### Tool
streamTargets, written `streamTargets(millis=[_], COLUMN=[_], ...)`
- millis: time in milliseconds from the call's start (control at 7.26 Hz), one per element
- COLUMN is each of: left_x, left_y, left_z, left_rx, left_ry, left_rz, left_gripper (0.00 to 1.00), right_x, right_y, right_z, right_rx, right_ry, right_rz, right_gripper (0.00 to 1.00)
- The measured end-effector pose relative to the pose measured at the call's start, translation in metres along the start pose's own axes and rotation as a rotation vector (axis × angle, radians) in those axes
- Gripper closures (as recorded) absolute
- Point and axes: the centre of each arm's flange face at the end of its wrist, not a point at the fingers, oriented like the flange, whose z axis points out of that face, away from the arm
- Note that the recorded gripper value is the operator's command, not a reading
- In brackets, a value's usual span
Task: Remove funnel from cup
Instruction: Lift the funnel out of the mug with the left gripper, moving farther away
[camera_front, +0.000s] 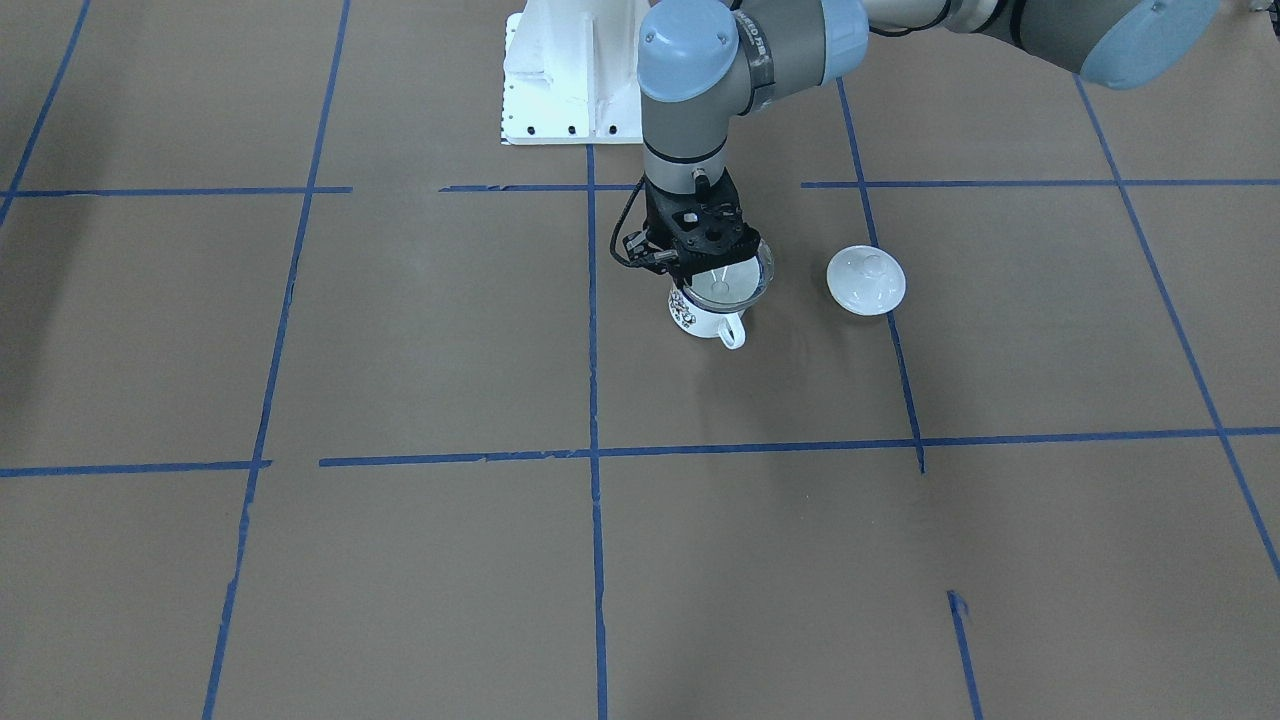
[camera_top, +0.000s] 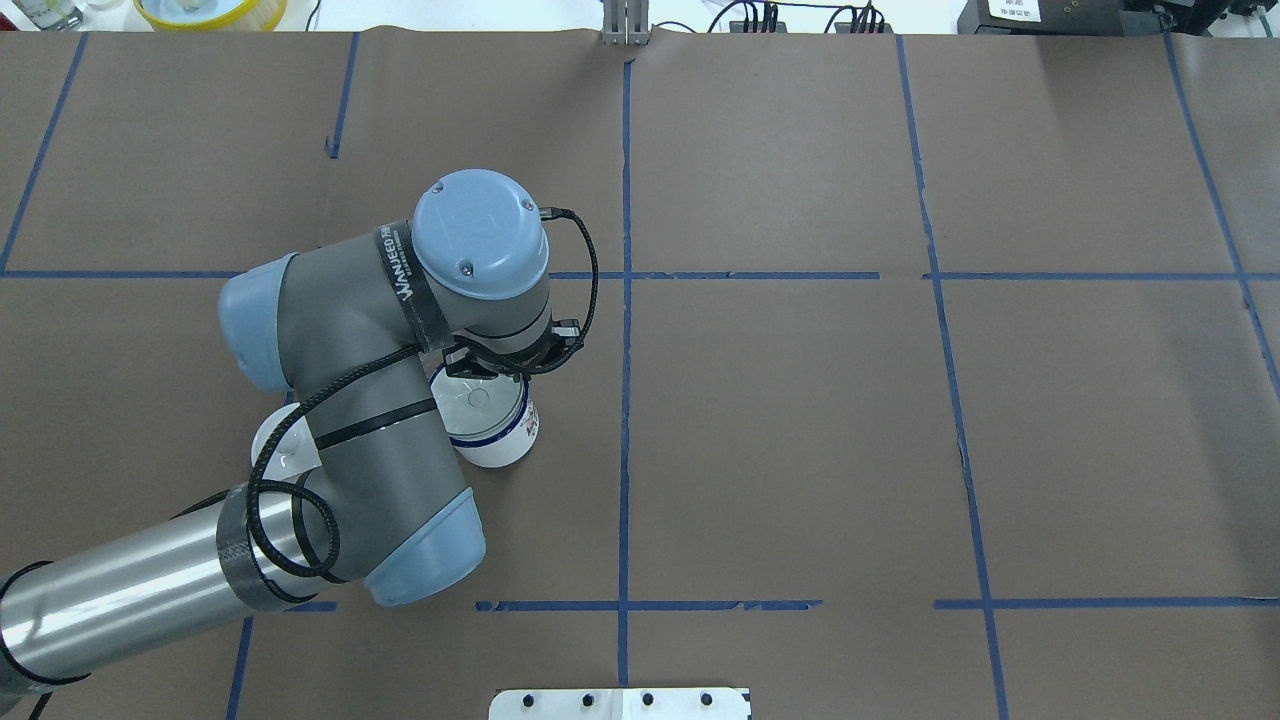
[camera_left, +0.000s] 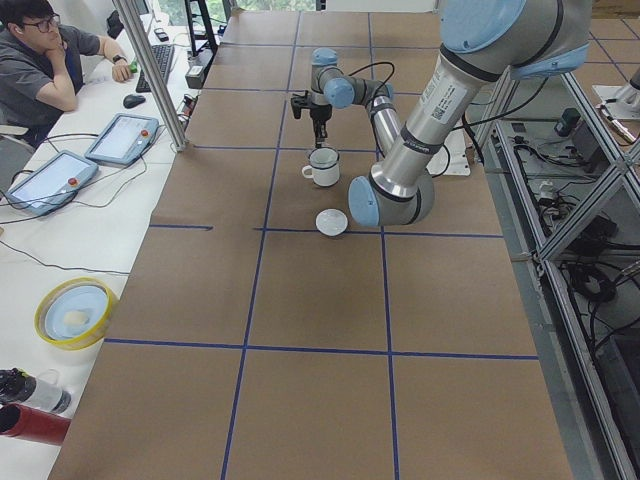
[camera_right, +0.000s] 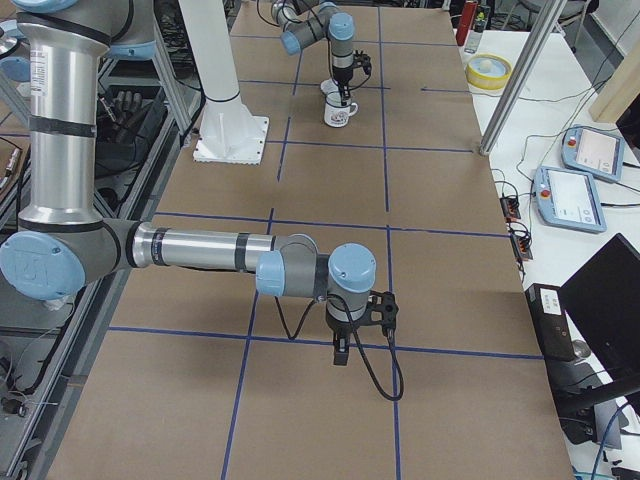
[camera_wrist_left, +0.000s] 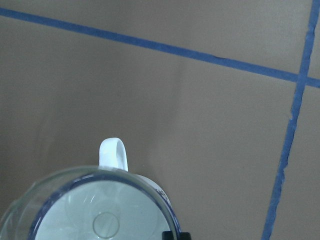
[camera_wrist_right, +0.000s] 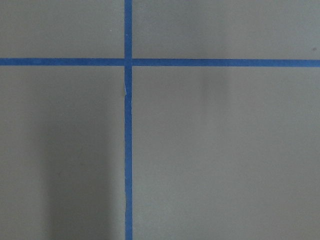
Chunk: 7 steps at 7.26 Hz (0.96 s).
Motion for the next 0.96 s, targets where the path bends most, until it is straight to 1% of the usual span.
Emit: streamTargets(millis=[138, 413, 689, 826, 964], left_x=[-0.004, -0.013, -0.019, -0.025, -0.036], left_y=[0.005, 0.016, 0.016, 0.004, -0.022], left_z=[-0.017, -0.054, -0.073, -0.087, -0.110], left_rx=[-0.001, 0.003, 0.013, 0.034, 0.073], left_ry=[-0.003, 0.015, 0.035, 0.051, 0.080], left_rz=[0.001, 0.006, 0.005, -0.015, -0.067], left_gripper=[1.00, 1.00, 1.00, 1.00, 1.00], right_x=[0.000, 0.000, 0.000, 0.000, 0.000], right_y=[0.000, 0.000, 0.000, 0.000, 0.000], right_z=[0.000, 0.000, 0.000, 0.000, 0.000], right_rx=[0.000, 0.000, 0.000, 0.000, 0.000], right_ry=[0.000, 0.000, 0.000, 0.000, 0.000], right_rz=[0.000, 0.000, 0.000, 0.000, 0.000], right_gripper=[0.00, 0.00, 0.00, 0.00, 0.00])
